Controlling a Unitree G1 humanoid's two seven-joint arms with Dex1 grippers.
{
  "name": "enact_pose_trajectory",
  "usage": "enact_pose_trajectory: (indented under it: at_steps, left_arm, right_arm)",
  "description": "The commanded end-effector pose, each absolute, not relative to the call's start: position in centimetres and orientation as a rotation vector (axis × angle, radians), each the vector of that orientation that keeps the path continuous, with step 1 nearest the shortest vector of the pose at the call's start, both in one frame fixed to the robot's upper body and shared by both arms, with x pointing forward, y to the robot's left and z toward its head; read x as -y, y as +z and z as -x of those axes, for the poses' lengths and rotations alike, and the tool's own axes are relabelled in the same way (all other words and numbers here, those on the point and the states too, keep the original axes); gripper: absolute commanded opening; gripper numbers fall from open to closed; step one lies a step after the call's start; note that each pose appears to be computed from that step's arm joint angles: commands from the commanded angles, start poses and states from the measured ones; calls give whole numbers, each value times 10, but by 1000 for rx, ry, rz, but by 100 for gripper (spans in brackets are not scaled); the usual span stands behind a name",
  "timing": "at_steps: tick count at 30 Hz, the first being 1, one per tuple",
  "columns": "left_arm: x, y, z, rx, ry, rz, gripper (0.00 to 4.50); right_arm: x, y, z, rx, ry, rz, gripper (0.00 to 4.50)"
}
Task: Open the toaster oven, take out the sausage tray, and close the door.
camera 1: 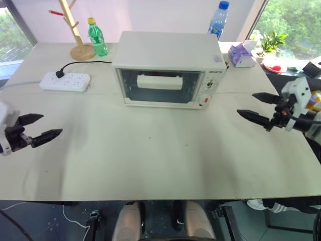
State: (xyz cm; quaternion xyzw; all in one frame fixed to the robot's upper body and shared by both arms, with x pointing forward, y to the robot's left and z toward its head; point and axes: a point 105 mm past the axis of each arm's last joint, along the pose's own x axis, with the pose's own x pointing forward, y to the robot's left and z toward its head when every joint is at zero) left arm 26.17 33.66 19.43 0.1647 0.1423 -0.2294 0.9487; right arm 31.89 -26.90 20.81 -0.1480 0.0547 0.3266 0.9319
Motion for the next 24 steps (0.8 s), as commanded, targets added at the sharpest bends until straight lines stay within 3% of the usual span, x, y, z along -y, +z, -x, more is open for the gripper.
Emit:
enact_pose_trajectory:
  at_steps: [1, 14, 24]
  left_arm:
    - [-335, 208, -260, -234, -462, -366, 440]
    - [-330, 216, -270, -166, -462, -303, 440]
    - [-253, 250, -284, -78, -822, -237, 440]
  right_arm:
    - [269, 220, -319, -69, 662, 334, 450]
    - [265, 221, -317, -69, 667, 308, 450]
    - [208, 243, -311, -29, 879, 223, 450]
